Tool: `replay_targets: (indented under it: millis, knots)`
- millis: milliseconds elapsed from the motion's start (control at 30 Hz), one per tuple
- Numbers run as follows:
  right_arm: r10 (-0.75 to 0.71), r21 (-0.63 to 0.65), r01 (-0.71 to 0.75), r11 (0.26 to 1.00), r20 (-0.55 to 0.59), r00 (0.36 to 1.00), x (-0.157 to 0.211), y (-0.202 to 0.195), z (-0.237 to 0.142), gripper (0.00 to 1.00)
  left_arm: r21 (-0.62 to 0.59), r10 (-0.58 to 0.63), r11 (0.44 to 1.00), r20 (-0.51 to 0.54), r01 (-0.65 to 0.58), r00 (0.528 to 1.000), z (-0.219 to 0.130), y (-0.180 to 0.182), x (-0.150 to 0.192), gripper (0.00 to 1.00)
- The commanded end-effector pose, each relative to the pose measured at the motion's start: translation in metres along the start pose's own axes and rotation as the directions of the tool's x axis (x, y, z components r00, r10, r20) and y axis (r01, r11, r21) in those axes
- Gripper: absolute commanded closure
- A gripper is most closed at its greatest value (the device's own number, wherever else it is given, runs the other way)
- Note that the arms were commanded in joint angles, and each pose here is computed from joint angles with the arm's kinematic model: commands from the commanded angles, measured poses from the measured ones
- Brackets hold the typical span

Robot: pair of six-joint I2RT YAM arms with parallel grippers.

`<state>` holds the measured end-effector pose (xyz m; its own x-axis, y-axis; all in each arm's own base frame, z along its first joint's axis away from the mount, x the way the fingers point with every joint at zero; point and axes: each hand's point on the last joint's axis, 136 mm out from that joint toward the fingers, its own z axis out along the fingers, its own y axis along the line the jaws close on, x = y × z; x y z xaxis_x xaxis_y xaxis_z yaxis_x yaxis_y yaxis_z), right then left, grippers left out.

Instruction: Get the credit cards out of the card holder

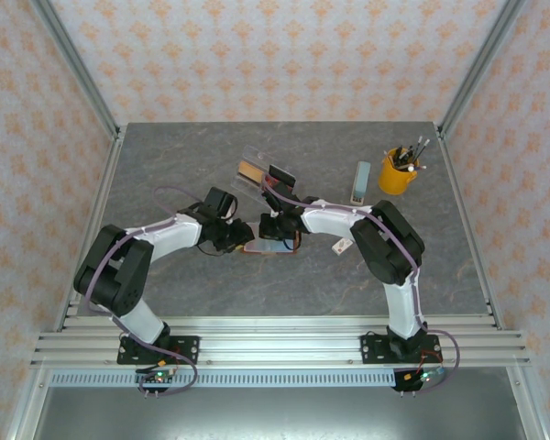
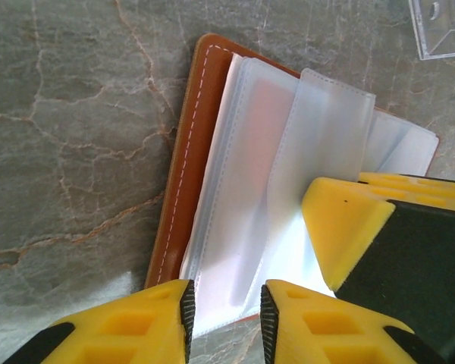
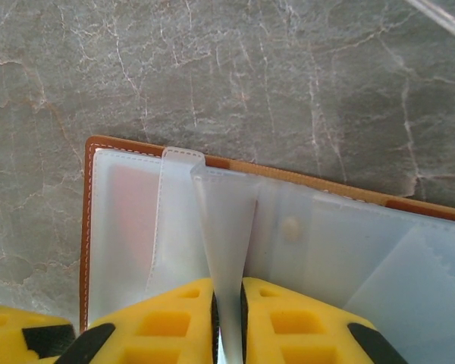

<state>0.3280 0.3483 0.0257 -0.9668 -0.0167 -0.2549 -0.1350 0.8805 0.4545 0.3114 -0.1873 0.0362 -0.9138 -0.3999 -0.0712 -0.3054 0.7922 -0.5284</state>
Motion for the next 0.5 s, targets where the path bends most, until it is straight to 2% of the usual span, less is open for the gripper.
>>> replay_targets:
  millis: [0,167,467]
  knots:
    - [0.019,0.053,-0.015,0.998,-0.083,0.996,0.0254,-0.0208,0.0103,0.83,-0.036,0.013,0.999,0.008,-0.013,1.000,0.0019,0.0023,-0.0032,0.66]
    - [0.017,0.053,-0.013,0.998,-0.086,0.996,0.0262,-0.0213,0.0106,0.83,-0.030,0.015,0.999,0.006,-0.015,1.000,0.0027,0.0005,-0.0034,0.65]
    - [0.015,0.054,-0.010,0.998,-0.089,0.996,0.0272,-0.0222,0.0114,0.83,-0.018,0.038,0.999,0.011,-0.038,0.999,-0.0040,-0.0062,-0.0051,0.74]
